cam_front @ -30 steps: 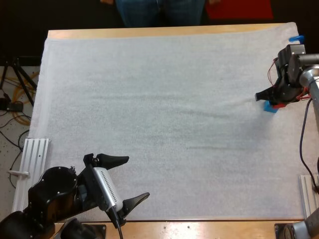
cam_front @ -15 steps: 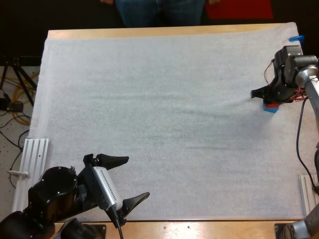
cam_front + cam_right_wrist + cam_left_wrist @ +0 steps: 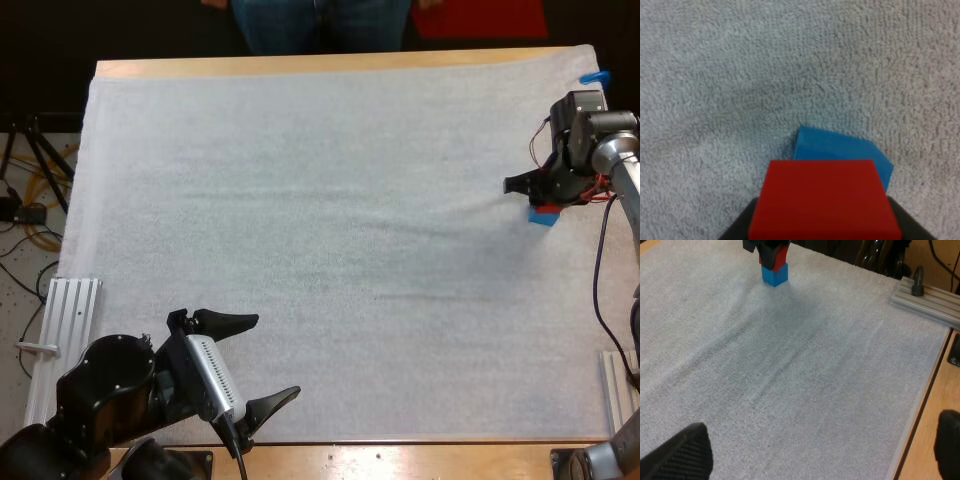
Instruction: Stack red cube on blue cube
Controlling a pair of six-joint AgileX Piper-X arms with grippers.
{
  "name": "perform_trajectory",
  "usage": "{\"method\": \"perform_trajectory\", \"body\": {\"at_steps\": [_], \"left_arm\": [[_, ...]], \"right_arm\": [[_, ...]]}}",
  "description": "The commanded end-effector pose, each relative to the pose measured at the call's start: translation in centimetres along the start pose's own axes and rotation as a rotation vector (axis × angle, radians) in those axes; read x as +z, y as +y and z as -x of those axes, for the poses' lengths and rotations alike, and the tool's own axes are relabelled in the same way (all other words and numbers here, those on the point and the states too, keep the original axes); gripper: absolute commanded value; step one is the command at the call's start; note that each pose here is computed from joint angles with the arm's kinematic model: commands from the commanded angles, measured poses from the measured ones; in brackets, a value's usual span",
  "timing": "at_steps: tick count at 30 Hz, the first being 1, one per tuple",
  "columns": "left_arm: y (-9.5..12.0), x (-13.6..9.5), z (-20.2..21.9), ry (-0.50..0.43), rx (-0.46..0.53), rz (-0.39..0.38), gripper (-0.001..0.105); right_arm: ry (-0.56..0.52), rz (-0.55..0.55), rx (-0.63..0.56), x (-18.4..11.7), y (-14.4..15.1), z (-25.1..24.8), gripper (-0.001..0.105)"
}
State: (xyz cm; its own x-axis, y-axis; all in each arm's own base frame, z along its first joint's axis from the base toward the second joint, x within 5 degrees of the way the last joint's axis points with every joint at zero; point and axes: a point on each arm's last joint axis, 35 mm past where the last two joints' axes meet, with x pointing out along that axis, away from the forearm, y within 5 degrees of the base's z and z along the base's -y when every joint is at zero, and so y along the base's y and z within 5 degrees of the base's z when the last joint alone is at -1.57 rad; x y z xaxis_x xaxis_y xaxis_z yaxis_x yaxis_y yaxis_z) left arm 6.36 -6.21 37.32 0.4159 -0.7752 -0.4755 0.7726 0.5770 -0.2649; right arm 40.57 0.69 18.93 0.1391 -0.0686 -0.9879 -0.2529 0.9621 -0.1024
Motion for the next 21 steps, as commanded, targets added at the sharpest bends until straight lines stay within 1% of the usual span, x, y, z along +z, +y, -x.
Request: {"method": "perform_trajectory", "body": {"at_steps": [1,5,7,10,12,15,21], "left_arm": [[-0.09,0.15,0.18,-0.009,0.005,0.004,0.087],[-0.09,0.15,0.18,-0.009,0.005,0.004,0.087],[-0.09,0.15,0.18,-0.009,0.005,0.004,0.087],[-0.09,0.15,0.18,-0.009,0.005,0.004,0.087],[-0.09,0.15,0.18,-0.009,0.005,0.004,0.087],[-0.09,0.15,0.18,-0.009,0.005,0.004,0.087],[-0.09,0.15,0.18,-0.009,0.005,0.004,0.087]], "right_arm": [[-0.022,-0.013,-0.026,0.32,-0.18,0.4,0.015],[-0.01,-0.021,-0.07,0.28,-0.34,0.4,0.015],[-0.01,-0.021,-0.07,0.28,-0.34,0.4,0.018],[-0.018,-0.021,-0.041,0.3,-0.24,0.4,0.035],[-0.02,-0.021,-0.033,0.31,-0.21,0.4,0.051],[-0.034,-0.021,-0.021,0.44,-0.19,0.4,0.063],[-0.054,-0.021,0.028,0.54,-0.03,0.53,0.063]]}}
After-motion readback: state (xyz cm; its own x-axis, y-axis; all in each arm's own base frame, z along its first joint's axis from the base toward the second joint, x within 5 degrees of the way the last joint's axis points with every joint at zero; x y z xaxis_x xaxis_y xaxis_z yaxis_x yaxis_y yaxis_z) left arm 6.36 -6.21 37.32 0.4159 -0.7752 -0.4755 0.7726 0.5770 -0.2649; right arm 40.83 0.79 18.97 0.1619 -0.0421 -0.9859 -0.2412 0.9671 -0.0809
